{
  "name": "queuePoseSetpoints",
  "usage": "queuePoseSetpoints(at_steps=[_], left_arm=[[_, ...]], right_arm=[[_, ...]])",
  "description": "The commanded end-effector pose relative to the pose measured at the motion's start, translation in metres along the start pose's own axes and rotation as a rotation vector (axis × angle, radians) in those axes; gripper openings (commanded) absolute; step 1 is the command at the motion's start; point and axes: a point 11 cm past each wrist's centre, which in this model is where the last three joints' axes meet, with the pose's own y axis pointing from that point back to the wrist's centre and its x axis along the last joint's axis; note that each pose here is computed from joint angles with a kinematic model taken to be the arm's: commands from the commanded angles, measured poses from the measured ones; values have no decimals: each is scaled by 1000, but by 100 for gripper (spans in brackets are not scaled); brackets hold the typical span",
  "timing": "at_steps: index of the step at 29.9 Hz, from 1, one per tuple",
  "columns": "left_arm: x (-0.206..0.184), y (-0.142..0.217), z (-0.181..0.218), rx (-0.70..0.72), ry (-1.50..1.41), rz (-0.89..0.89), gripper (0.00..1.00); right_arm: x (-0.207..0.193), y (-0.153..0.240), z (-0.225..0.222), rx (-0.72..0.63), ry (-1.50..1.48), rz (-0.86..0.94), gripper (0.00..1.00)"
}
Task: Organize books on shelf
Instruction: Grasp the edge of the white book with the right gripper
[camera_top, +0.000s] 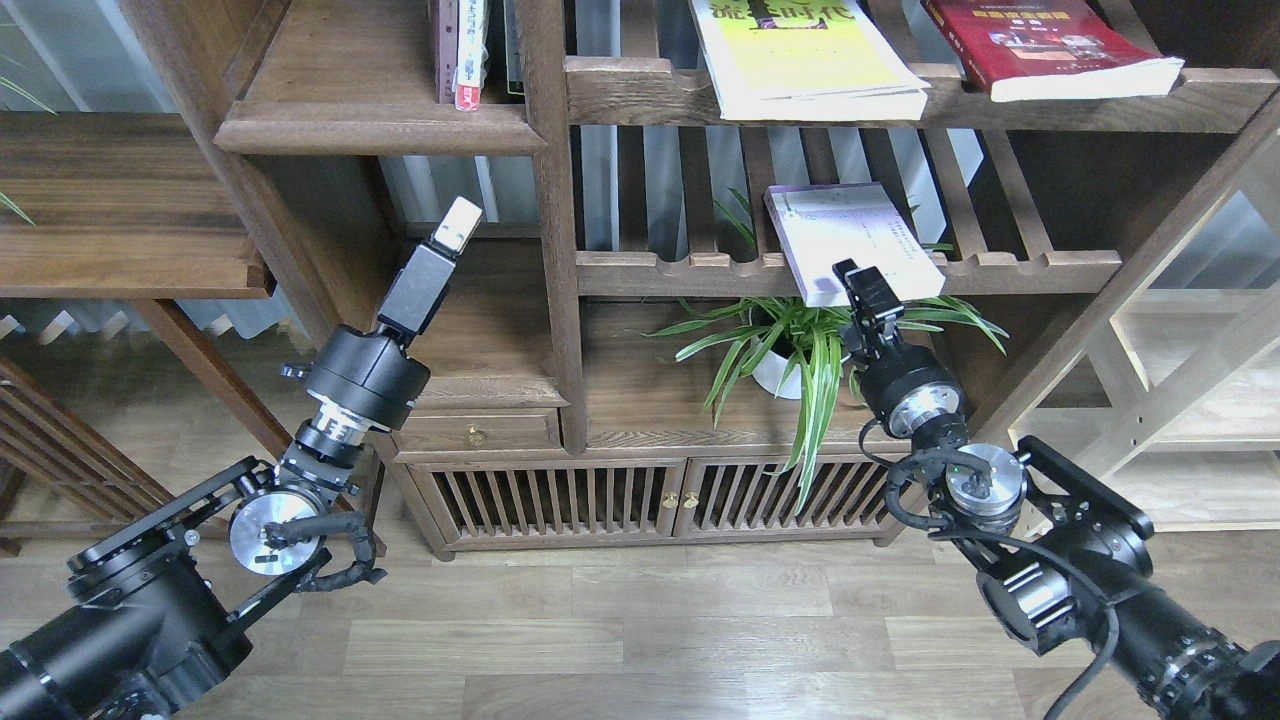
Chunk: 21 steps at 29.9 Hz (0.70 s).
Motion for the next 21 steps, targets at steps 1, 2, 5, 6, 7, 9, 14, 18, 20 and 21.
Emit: queuePoseSetpoints(at_steps=[1, 2, 5, 6, 7, 9, 14, 18, 20, 21], left_arm=[[0, 0, 1, -2, -1, 0, 99], [0, 0, 1, -2, -1, 0, 99], [0, 0, 1, -4, -1, 0, 99], [0, 0, 2, -3, -2, 1, 99], [0, 0, 2, -3, -2, 1, 99], [0, 0, 3, -4, -3, 1, 99], [1, 1, 5, -3, -9, 3, 99], [5, 6, 5, -2, -10, 15, 99], [5, 6, 4, -2, -10, 17, 99], [5, 6, 4, -2, -10, 17, 99]], right_arm=[[-3, -3, -6, 23, -17, -6, 98], [-4, -4, -5, 26, -27, -8, 98], [-5, -6, -1, 37, -55, -8, 96], [-3, -7, -2, 41, -60, -4, 95], [-3, -8, -4, 46, -58, -1, 95], [-3, -10, -7, 55, -53, 2, 95], [4, -11, -8, 62, -52, 22, 95], [7, -12, -4, 62, -55, 36, 95], [9, -14, -2, 63, -57, 46, 95], [8, -15, -1, 63, -58, 44, 95]])
